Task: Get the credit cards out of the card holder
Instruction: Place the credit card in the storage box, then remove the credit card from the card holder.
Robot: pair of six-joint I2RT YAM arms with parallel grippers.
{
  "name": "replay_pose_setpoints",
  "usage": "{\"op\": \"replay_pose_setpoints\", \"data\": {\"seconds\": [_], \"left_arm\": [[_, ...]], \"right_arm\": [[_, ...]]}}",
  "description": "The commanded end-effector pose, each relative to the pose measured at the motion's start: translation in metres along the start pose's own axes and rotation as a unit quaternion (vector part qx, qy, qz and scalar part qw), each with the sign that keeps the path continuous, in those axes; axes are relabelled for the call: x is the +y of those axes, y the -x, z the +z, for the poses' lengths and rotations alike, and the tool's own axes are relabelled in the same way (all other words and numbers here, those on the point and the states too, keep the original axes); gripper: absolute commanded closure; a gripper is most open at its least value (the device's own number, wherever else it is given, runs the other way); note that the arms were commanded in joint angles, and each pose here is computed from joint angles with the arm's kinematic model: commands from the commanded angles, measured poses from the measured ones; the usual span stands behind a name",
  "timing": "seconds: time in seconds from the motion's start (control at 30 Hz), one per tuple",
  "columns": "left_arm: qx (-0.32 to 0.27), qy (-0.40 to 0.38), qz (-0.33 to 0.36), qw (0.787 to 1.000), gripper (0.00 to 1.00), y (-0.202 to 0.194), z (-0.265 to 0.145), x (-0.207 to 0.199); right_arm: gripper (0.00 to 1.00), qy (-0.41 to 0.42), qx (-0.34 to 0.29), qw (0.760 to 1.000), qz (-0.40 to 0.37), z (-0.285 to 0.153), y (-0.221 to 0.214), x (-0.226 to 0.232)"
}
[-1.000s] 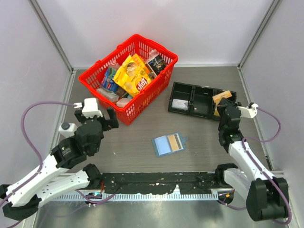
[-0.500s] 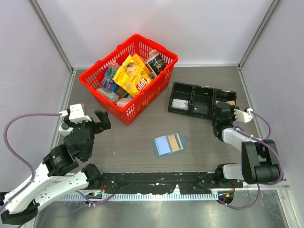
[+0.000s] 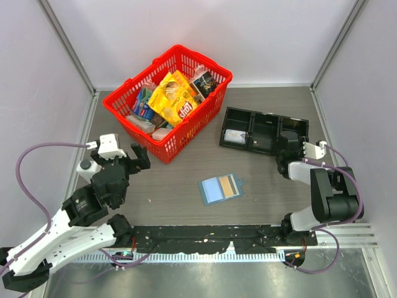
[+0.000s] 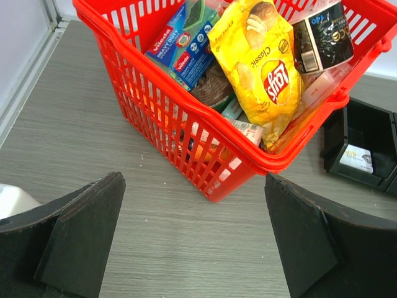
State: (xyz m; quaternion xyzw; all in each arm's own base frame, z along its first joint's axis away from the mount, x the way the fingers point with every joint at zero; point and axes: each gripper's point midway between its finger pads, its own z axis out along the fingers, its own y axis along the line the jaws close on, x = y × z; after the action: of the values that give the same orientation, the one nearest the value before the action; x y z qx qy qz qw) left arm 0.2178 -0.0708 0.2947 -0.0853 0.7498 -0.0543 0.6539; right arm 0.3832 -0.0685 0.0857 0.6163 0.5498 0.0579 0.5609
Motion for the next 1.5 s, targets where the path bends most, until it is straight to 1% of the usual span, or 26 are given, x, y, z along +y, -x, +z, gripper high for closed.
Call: {"op": "replay_pose_setpoints", "data": {"seconds": [0.0,0.03,0.1,0.13,0.17,0.23,0.33,0.37,0.4,0.43,0.47,0.5,0.53,0.57,0.6,0.63,0.7,0.77,0.8,0.9,0.97,1.0,1.1,1.27,1.33,1.47], "left_arm": [[-0.001,-0.007,-0.014,1.000,0.00,0.005,0.004,-0.011],[0.002,-0.007,-0.011,1.000,0.00,0.004,0.004,-0.012],[0.011,-0.012,-0.003,1.000,0.00,0.002,0.006,-0.017],[0.015,-0.014,0.002,1.000,0.00,0.001,0.007,-0.020],[0.022,-0.020,0.004,1.000,0.01,0.000,0.007,-0.024],[0.039,-0.030,0.008,0.999,0.00,-0.004,0.009,-0.033],[0.075,-0.055,0.010,0.996,0.00,-0.015,0.010,-0.052],[0.091,-0.061,0.011,0.994,0.00,-0.020,0.011,-0.059],[0.106,-0.070,0.009,0.992,0.00,-0.026,0.011,-0.066],[0.120,-0.078,0.009,0.990,0.00,-0.032,0.012,-0.073],[0.136,-0.088,0.008,0.987,0.00,-0.040,0.012,-0.081],[0.151,-0.094,0.005,0.984,0.01,-0.047,0.013,-0.089],[0.162,-0.101,0.002,0.982,0.00,-0.052,0.013,-0.096],[0.174,-0.105,0.004,0.979,0.00,-0.059,0.013,-0.104],[0.182,-0.107,0.005,0.977,0.00,-0.063,0.013,-0.110],[0.190,-0.108,0.010,0.976,0.00,-0.069,0.012,-0.117],[0.201,-0.107,0.022,0.974,0.00,-0.079,0.011,-0.131],[0.204,-0.106,0.033,0.973,0.00,-0.084,0.008,-0.145],[0.209,-0.105,0.039,0.972,0.00,-0.089,0.007,-0.151],[0.228,-0.104,0.049,0.967,0.00,-0.103,0.001,-0.168],[0.235,-0.104,0.056,0.965,0.00,-0.115,-0.001,-0.177],[0.242,-0.103,0.061,0.963,0.00,-0.123,-0.002,-0.180],[0.264,-0.095,0.079,0.956,0.00,-0.146,-0.001,-0.186],[0.301,-0.083,0.111,0.944,0.00,-0.188,0.004,-0.197],[0.311,-0.080,0.123,0.939,0.00,-0.200,0.006,-0.200],[0.332,-0.084,0.135,0.930,0.11,-0.218,0.008,-0.209]], "right_arm": [[0.55,0.026,0.001,0.999,0.029,-0.008,0.009,0.014],[0.52,0.029,0.002,0.999,0.031,-0.012,0.011,0.013],[0.39,0.036,0.007,0.999,0.027,-0.021,0.016,0.011],[0.36,0.042,0.013,0.999,0.023,-0.025,0.017,0.012],[0.29,0.052,0.023,0.998,0.012,-0.031,0.018,0.015],[0.22,0.084,0.051,0.995,-0.021,-0.047,0.018,0.025],[0.20,0.140,0.094,0.982,-0.090,-0.070,0.015,0.040],[0.19,0.170,0.126,0.972,-0.101,-0.083,0.009,0.050],[0.19,0.185,0.137,0.965,-0.127,-0.089,0.008,0.058],[0.19,0.196,0.175,0.953,-0.150,-0.100,-0.003,0.056],[0.19,0.221,0.189,0.940,-0.179,-0.110,-0.007,0.068],[0.19,0.221,0.218,0.929,-0.201,-0.119,-0.015,0.062],[0.19,0.243,0.229,0.915,-0.224,-0.131,-0.018,0.071],[0.19,0.246,0.254,0.903,-0.245,-0.139,-0.026,0.066],[0.20,0.264,0.263,0.889,-0.265,-0.151,-0.030,0.072],[0.20,0.256,0.284,0.878,-0.289,-0.158,-0.037,0.061],[0.21,0.285,0.319,0.839,-0.335,-0.187,-0.055,0.056],[0.23,0.302,0.352,0.810,-0.360,-0.209,-0.070,0.047],[0.23,0.307,0.383,0.790,-0.367,-0.222,-0.081,0.036],[0.27,0.317,0.439,0.746,-0.387,-0.252,-0.105,0.009],[0.28,0.323,0.462,0.722,-0.401,-0.267,-0.118,-0.005],[0.29,0.322,0.468,0.715,-0.407,-0.269,-0.122,-0.010],[0.31,0.313,0.498,0.681,-0.436,-0.276,-0.139,-0.032],[0.37,0.291,0.519,0.651,-0.472,-0.272,-0.151,-0.055],[0.37,0.280,0.520,0.648,-0.481,-0.270,-0.152,-0.061],[0.41,0.278,0.520,0.640,-0.492,-0.269,-0.151,-0.067]]}}
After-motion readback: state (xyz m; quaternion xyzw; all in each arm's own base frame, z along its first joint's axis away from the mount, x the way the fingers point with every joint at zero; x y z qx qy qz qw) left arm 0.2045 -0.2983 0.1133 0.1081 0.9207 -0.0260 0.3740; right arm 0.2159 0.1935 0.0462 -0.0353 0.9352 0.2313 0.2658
